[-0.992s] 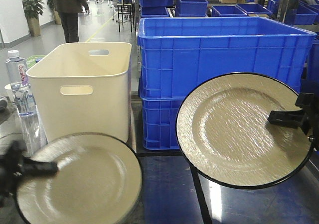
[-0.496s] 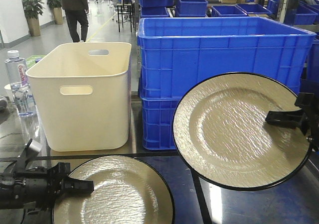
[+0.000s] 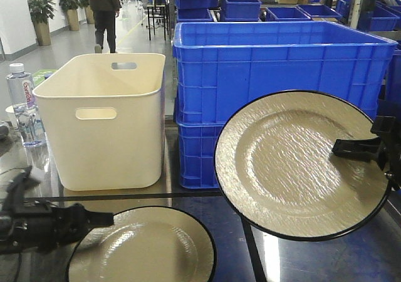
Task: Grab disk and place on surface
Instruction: 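Stack the right gripper's plate onto the plate on the table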
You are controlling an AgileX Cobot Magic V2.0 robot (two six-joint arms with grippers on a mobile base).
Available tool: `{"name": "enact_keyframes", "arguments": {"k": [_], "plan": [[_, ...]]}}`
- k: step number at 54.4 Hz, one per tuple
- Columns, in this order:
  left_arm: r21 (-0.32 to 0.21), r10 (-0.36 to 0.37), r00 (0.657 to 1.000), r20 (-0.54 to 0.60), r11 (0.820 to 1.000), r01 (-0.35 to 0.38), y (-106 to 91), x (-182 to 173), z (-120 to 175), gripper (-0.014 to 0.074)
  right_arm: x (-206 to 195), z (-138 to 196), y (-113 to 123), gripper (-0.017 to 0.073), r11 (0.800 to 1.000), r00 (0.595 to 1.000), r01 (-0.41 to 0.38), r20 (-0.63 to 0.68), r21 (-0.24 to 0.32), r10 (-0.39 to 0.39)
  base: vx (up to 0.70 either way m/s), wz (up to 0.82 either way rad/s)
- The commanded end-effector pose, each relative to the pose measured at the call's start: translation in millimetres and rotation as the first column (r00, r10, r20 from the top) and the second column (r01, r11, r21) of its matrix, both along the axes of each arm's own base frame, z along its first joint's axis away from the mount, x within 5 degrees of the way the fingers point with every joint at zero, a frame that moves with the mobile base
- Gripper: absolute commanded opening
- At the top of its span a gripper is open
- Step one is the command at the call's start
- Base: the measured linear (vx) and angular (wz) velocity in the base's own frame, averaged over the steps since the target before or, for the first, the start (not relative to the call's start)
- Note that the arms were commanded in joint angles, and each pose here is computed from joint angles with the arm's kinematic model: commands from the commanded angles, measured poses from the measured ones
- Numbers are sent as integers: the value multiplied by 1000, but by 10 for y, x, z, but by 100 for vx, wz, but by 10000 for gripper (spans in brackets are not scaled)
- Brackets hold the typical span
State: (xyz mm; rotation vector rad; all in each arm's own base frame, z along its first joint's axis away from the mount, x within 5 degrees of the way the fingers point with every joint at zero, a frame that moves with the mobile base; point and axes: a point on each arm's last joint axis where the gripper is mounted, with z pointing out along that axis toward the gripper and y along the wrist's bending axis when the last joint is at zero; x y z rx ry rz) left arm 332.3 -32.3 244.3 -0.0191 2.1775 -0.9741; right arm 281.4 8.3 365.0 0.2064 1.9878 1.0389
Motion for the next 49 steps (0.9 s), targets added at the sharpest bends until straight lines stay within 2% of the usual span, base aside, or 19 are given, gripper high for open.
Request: {"name": "enact_keyframes", "arguments": {"k": [1, 7, 14, 19, 24, 27, 32, 37, 44, 49], "plan": [[-26, 85, 986, 140, 996, -82, 116, -39, 424, 591, -59, 275, 87, -9, 995, 995, -21, 98, 95, 12, 0, 0], [-22, 115, 969, 220, 993, -113, 259, -187, 682, 556, -4, 210, 258, -9, 994, 994, -76, 87, 84, 69, 0, 0], [-8, 73, 938, 339, 997, -75, 320, -495, 1050, 463, 105, 41, 605, -9, 982, 985, -170, 38, 87, 167, 0, 0], [33, 27, 904, 426, 998, -46, 279, -775, 1311, 295, 208, -138, 875, -9, 971, 976, -216, -16, 107, 219, 0, 0], [57, 16, 870, 493, 997, -51, 218, -1013, 1515, 78, 287, -314, 1158, -9, 960, 965, -248, -53, 131, 257, 0, 0], [67, 10, 849, 528, 996, -54, 186, -1129, 1607, -10, 330, -424, 1321, -6, 957, 961, -255, -72, 142, 267, 0, 0], [81, 4, 817, 577, 995, -63, 141, -1304, 1732, -10, 360, -565, 1548, 20, 950, 953, -288, -62, 117, 297, 0, 0], [96, -8, 808, 589, 994, -60, 112, -1397, 1774, -8, 366, -692, 1724, 85, 940, 941, -334, -36, 70, 337, 0, 0], [116, -37, 815, 579, 993, -38, 86, -1440, 1768, -7, 360, -810, 1861, 257, 922, 922, -388, -9, 15, 388, 0, 0], [114, -39, 823, 567, 993, -32, 82, -1443, 1759, -7, 364, -835, 1871, 414, 914, 914, -404, 15, -28, 405, 0, 0]]}}
